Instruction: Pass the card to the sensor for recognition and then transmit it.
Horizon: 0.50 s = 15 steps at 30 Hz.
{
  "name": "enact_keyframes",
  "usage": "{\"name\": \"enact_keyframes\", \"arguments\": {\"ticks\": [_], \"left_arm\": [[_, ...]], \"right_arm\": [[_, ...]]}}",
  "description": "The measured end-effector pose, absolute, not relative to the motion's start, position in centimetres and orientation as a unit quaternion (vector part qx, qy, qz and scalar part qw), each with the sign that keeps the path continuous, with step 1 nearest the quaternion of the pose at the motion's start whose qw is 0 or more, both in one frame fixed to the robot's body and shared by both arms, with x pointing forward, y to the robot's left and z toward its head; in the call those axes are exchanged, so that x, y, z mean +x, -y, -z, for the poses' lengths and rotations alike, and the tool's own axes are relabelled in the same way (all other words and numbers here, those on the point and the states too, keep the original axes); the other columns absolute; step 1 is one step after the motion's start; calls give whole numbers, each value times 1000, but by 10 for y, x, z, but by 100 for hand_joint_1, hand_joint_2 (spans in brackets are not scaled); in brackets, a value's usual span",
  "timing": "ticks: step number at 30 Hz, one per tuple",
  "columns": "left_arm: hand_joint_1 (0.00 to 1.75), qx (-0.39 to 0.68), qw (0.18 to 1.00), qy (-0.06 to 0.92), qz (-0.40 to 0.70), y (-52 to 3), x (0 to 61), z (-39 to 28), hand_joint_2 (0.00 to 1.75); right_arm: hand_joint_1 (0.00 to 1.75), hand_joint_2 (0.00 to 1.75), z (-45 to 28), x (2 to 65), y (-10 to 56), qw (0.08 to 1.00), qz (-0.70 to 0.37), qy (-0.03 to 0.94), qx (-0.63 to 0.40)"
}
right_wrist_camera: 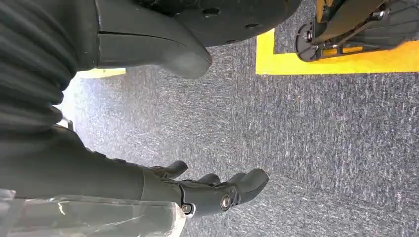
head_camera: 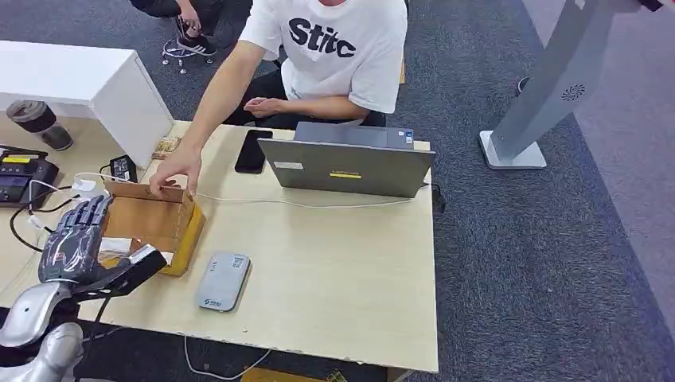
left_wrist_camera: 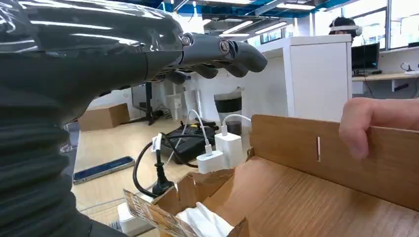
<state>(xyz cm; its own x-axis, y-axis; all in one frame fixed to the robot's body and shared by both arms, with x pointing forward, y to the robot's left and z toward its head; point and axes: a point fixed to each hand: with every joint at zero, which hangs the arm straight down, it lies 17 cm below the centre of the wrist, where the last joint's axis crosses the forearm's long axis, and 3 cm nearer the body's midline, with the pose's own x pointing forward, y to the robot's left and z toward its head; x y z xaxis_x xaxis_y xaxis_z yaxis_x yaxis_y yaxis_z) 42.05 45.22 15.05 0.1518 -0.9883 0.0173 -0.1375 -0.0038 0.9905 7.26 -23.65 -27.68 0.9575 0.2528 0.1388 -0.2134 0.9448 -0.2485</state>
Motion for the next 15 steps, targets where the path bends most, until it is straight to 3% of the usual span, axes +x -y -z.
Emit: {"name": "enact_keyframes", "arguments": {"ticks": [3,4,5,6,7,15], "left_arm": [[7,564,503,496,427,-450,421,-149,175],[24,543,508,498,445,-444,423,-140,175],[54,526,511,499,461,-439,425,-131,175],[110,521,508,503,467,-434,426,-124,175],[145,518,509,503,468,-431,428,-116,175],[145,487,539,493,479,-422,426,-72,175]], "right_arm": [[0,175,277,73,236,982,-120,85,-115],[0,175,277,73,235,982,-128,86,-112],[0,175,277,73,234,981,-133,86,-110],[0,175,277,75,234,981,-136,87,-111],[0,175,277,75,234,980,-138,88,-112],[0,175,277,76,234,980,-138,88,-111]]}}
